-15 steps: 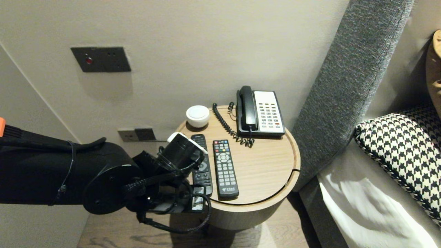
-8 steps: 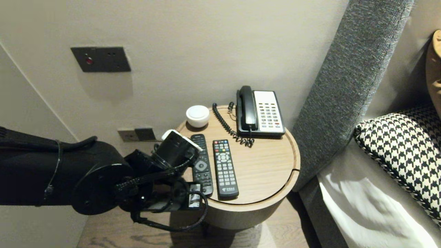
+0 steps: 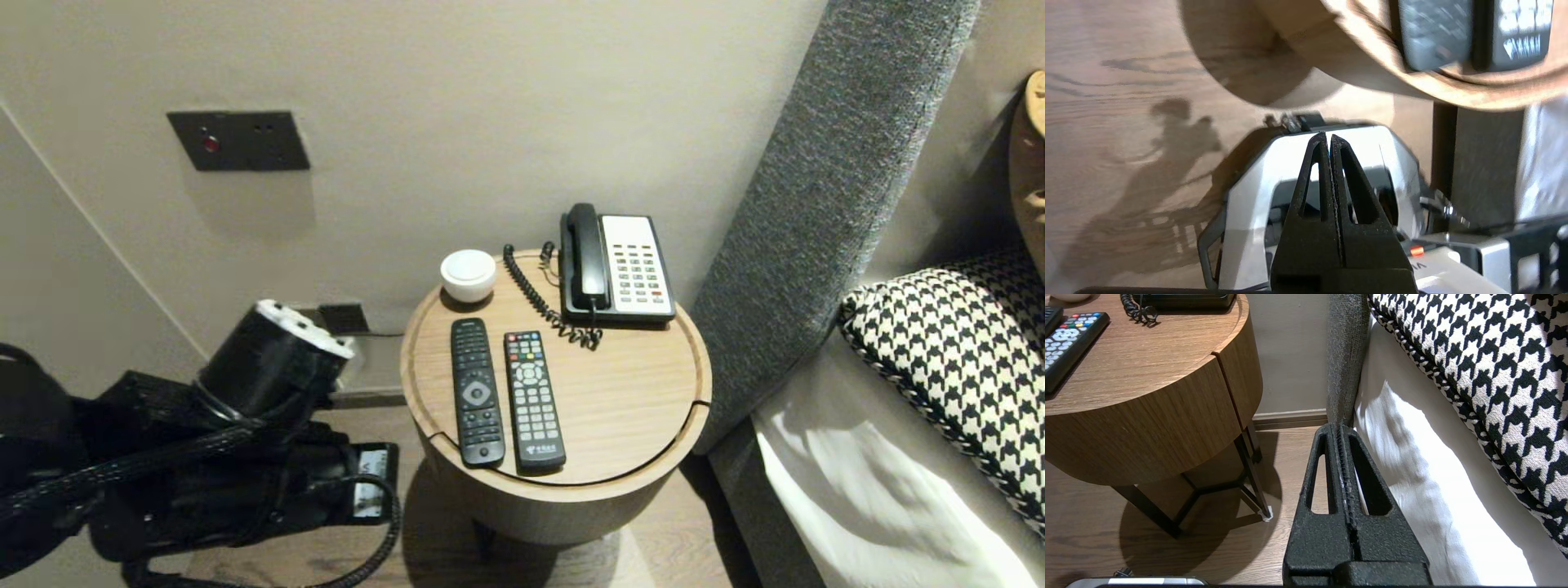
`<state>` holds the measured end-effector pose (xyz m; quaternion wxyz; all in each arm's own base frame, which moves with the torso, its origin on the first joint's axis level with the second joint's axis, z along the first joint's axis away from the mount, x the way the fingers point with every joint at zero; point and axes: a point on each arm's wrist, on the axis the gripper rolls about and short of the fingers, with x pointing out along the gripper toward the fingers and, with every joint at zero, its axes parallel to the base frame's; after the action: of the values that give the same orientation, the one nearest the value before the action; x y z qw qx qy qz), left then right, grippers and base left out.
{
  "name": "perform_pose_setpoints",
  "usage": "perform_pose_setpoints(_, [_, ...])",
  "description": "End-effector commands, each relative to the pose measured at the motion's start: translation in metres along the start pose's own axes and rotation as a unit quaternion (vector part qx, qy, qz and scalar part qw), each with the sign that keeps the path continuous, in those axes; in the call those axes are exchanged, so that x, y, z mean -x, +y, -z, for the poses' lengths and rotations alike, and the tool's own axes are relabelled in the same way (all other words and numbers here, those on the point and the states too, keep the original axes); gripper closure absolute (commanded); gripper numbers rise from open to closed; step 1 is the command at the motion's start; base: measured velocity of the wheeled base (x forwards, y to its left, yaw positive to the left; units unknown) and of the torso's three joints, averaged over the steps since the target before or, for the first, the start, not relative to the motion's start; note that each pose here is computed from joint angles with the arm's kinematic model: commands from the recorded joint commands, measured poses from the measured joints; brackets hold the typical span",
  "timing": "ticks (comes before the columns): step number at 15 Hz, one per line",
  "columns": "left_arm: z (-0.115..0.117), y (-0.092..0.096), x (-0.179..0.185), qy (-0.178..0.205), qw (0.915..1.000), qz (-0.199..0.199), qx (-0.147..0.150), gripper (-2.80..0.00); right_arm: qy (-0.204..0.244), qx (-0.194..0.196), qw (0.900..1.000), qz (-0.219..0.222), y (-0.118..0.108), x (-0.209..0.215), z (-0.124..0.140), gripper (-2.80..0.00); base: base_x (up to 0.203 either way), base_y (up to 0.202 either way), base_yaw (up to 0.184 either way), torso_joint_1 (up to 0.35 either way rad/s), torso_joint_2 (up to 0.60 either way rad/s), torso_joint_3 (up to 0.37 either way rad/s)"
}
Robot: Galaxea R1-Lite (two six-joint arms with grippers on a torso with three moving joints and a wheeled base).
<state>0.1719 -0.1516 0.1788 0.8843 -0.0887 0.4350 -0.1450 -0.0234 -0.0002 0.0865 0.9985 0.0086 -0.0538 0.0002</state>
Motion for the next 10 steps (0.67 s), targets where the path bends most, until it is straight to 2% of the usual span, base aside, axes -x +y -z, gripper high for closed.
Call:
perform_pose_setpoints(1, [-0.002,0.035,0.039,-0.065,0.9967,-0.005,0.048,0.0,0.02,0.0,1.0,0.001,0.0,-0.002,0.011,0.0,0.0,0.0,0.0,0.0,0.0,0.0])
perform_pose_setpoints(3, [-0.002,0.068,0.061,-0.107,0.9893,-0.017,0.097,0.0,0.02,0.0,1.0,0.001,0.0,-0.002,0.011,0.0,0.0,0.0,0.0,0.0,0.0,0.0])
perform_pose_setpoints(4, [0.005,0.081,0.078,-0.135,0.985,-0.016,0.107,0.0,0.02,0.0,1.0,0.0,0.0,-0.002,0.011,0.0,0.0,0.0,0.0,0.0,0.0,0.0])
perform_pose_setpoints(8, [0.063,0.106,0.122,-0.229,0.9711,-0.037,0.058,0.0,0.02,0.0,1.0,0.0,0.0,-0.002,0.011,0.0,0.0,0.0,0.0,0.0,0.0,0.0])
perform_pose_setpoints(10, [0.102,0.115,0.121,-0.243,0.9676,-0.059,0.031,0.0,0.02,0.0,1.0,0.0,0.0,-0.002,0.011,0.0,0.0,0.0,0.0,0.0,0.0,0.0])
